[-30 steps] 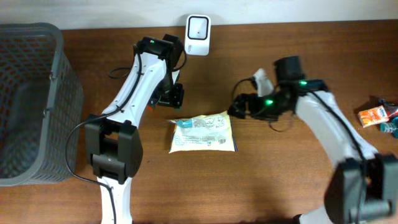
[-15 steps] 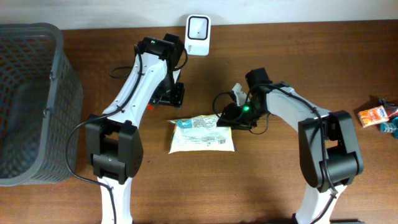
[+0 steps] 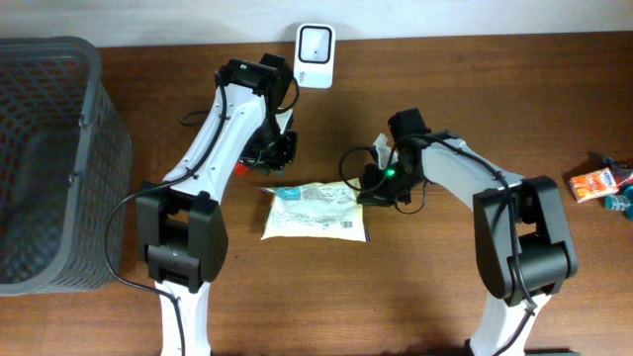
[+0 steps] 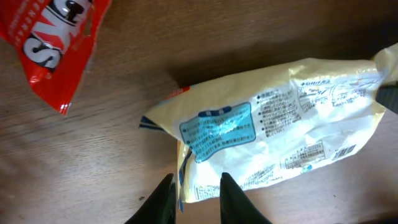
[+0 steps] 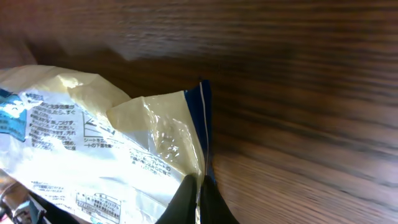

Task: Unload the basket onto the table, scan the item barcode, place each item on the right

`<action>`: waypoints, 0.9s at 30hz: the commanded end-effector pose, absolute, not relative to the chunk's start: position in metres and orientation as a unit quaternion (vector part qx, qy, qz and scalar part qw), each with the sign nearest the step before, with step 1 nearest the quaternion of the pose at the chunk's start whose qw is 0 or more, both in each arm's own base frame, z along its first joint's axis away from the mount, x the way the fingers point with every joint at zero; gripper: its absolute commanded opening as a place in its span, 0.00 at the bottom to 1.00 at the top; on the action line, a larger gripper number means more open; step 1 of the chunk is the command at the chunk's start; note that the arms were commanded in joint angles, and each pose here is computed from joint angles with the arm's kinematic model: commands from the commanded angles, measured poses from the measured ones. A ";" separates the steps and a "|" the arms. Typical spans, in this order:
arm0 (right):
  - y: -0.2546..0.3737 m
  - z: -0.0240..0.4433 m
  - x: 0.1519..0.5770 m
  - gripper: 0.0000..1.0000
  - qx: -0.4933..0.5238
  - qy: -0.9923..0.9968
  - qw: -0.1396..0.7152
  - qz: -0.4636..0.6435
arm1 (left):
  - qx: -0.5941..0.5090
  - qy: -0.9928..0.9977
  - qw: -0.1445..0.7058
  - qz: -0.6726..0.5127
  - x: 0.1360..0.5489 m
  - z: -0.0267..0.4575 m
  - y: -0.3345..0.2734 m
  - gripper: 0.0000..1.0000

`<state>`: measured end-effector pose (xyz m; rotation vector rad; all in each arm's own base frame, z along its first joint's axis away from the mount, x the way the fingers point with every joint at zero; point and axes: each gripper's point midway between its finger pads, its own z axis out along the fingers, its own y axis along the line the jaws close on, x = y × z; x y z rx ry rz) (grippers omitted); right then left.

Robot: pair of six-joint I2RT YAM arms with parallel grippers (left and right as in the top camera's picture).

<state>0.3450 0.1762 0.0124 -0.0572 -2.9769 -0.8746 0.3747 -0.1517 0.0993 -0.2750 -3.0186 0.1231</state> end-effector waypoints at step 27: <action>0.154 -0.008 0.315 0.18 -0.067 -0.972 0.076 -0.213 | -0.100 -0.992 0.048 0.059 0.379 0.094 -0.161 0.28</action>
